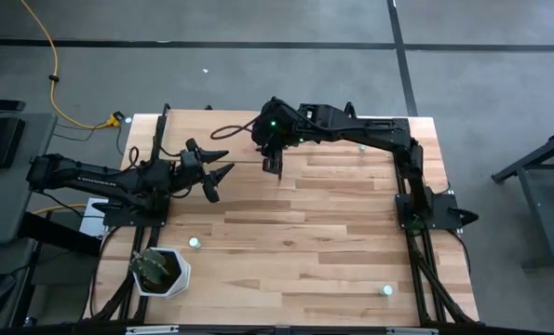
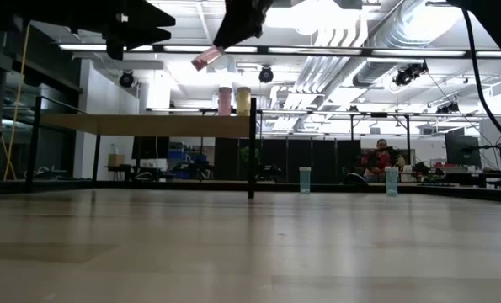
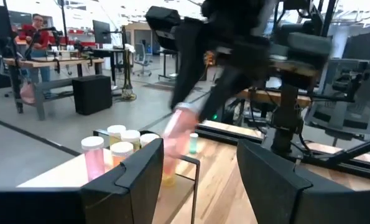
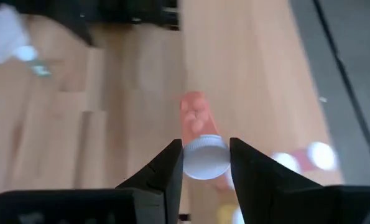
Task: Pick and place medicine bottles onto shelf by color
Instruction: Put the orange pill bottle on the shelf
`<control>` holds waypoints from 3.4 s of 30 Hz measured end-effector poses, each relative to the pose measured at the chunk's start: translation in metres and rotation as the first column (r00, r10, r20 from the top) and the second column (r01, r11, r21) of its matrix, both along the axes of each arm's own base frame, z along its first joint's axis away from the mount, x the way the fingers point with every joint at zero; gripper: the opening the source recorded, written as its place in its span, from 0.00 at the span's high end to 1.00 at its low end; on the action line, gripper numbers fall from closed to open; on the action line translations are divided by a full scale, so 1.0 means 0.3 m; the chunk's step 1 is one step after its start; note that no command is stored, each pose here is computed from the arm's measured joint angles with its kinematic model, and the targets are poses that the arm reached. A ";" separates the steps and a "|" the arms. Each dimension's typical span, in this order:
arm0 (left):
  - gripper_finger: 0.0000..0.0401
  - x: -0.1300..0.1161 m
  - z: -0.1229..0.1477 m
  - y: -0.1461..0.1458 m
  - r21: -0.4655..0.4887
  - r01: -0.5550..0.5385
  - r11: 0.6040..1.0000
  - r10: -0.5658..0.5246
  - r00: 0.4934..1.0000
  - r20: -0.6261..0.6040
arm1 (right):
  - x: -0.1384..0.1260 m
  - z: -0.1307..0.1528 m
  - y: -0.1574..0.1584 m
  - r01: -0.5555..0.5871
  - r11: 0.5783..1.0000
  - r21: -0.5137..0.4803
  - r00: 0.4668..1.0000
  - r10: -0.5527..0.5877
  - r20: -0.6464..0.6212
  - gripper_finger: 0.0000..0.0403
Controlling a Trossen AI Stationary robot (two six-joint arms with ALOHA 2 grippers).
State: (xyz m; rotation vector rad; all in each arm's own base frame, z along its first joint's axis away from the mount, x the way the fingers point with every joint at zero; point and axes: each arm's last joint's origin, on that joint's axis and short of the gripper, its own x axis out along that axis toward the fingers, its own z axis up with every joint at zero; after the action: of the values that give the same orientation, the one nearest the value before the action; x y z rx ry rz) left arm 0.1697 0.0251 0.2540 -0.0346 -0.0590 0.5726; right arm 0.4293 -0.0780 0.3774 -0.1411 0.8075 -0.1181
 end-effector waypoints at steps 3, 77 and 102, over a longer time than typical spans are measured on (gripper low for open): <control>0.51 0.002 -0.002 0.000 -0.016 0.000 1.000 0.000 1.000 0.006 | 0.003 -0.002 0.031 -0.066 0.998 0.022 0.998 0.066 -0.007 0.74; 1.00 0.217 -0.168 0.155 -0.113 -0.128 0.985 0.111 0.982 -0.153 | 0.019 -0.125 0.019 0.076 0.997 -0.011 0.971 -0.077 -0.224 0.74; 1.00 0.230 -0.215 0.195 -0.175 -0.126 0.976 0.097 0.981 -0.167 | 0.026 -0.120 0.016 0.078 0.997 -0.014 0.977 -0.079 -0.198 0.74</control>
State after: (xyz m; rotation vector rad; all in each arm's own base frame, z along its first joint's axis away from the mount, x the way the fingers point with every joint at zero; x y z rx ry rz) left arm 0.2389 0.0837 0.1894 -0.1677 0.1478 0.6904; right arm 0.4371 -0.0731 0.3413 -0.1277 1.0128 -0.1827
